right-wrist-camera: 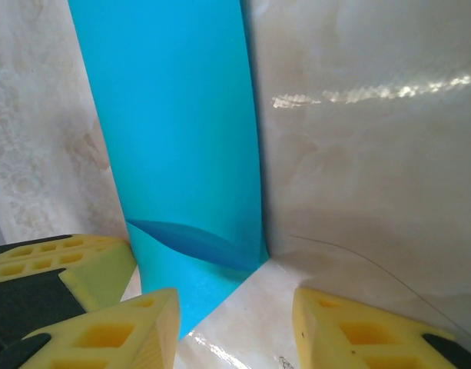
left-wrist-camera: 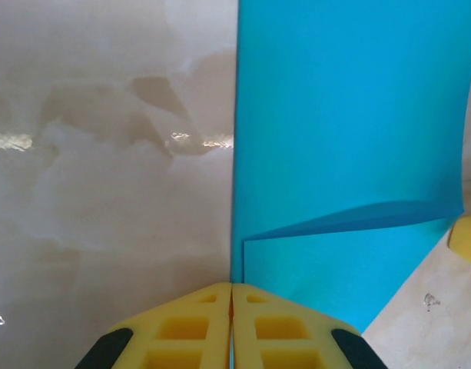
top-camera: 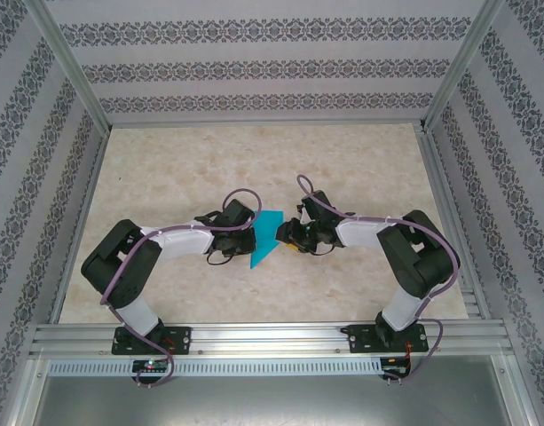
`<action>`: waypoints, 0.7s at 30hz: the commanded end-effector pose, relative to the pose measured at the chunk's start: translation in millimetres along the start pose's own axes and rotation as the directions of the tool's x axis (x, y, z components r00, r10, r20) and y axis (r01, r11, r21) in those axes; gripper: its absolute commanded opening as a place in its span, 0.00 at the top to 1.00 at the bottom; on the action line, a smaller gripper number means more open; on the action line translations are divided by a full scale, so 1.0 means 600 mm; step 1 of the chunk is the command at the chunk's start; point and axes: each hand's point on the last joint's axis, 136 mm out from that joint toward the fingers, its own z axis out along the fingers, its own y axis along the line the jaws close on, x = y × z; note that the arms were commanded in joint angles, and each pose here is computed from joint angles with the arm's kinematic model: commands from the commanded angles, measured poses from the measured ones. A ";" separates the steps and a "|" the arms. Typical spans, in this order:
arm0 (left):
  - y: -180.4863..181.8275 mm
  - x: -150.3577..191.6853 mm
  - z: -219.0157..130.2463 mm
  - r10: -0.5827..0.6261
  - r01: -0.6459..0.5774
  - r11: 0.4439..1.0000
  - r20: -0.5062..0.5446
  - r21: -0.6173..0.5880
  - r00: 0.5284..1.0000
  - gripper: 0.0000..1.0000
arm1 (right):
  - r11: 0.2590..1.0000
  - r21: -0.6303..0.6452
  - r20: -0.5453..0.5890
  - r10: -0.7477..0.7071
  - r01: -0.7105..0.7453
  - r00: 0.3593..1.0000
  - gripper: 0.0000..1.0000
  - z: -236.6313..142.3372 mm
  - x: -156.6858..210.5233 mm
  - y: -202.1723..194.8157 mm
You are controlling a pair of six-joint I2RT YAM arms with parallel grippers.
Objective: Fold a paper plane with a square sheet of paper (pick it up from the middle)
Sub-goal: Fourth fold the wing at the center of the table.
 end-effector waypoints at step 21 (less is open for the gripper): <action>0.006 0.005 0.008 0.009 -0.011 0.999 -0.036 -0.049 0.999 0.92 | 0.983 -0.183 0.009 0.022 -0.020 1.000 0.67 0.013 -0.014 0.059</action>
